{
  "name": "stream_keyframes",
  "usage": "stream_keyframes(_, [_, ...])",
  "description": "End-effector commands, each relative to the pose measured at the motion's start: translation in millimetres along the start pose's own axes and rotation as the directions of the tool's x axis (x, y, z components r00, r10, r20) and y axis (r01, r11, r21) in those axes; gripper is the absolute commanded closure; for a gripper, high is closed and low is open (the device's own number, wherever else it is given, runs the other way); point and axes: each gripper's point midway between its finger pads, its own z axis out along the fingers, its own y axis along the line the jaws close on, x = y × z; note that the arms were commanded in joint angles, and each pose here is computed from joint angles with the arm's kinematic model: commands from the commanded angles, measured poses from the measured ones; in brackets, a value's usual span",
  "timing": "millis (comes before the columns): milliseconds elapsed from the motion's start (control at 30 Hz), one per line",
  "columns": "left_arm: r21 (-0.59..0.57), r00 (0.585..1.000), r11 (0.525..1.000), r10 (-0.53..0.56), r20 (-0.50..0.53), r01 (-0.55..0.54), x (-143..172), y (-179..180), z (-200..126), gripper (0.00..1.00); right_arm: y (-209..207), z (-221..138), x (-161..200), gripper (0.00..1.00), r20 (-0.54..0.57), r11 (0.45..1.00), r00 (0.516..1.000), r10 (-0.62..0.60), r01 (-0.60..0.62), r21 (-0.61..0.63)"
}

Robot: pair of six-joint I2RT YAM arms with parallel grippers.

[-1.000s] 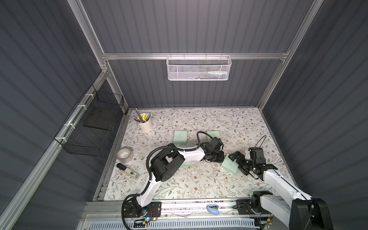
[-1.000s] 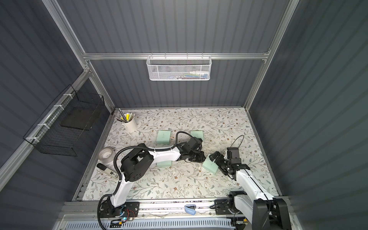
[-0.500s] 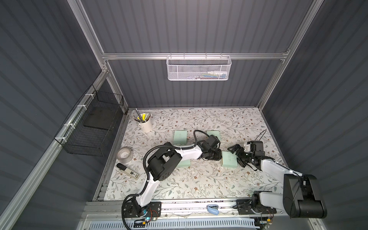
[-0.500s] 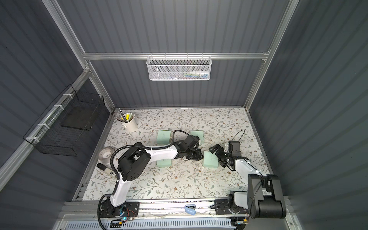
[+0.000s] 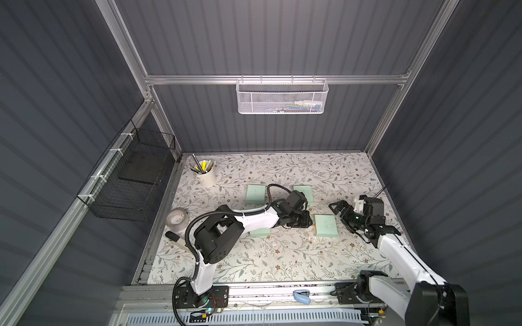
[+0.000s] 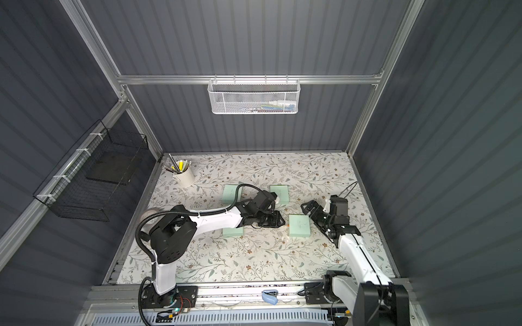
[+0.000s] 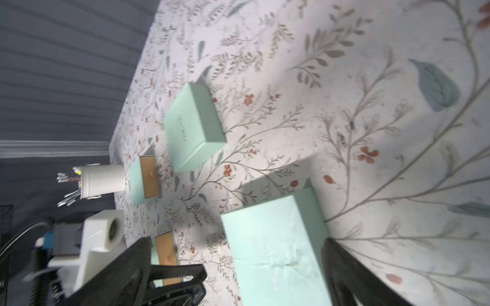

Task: Take out the earrings from the drawer-style jewelry box
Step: Open the drawer in the jewelry box.

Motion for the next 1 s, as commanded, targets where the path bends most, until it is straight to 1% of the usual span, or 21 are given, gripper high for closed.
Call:
stream_keyframes(0, [0.081, 0.999, 0.996, -0.033, -0.022, 0.035, 3, -10, 2, 0.72, 11, -9, 17, 0.01, -0.058, 0.999, 0.998, -0.04, 0.039, -0.024])
stream_keyframes(167, [0.086, 0.997, 0.993, -0.071, -0.042, 0.075, 5, -5, 16, 0.72, 26, -8, 37, 0.01, -0.129, 0.994, 0.99, -0.065, 0.054, -0.091])
stream_keyframes(267, [0.077, 0.995, 0.993, -0.089, -0.045, 0.093, 7, 0, 20, 0.73, 27, -4, 43, 0.01, -0.152, 0.994, 0.986, -0.075, 0.062, -0.089])
stream_keyframes(600, [0.062, 0.991, 0.989, -0.132, -0.032, 0.134, 9, 13, 25, 0.73, 22, 13, 51, 0.01, -0.197, 0.996, 0.979, -0.051, 0.034, -0.086])
stream_keyframes(967, [0.076, 0.989, 0.986, -0.142, -0.05, 0.145, 10, 14, 34, 0.74, 17, 22, 54, 0.01, -0.215, 0.997, 0.976, -0.031, 0.015, -0.077])
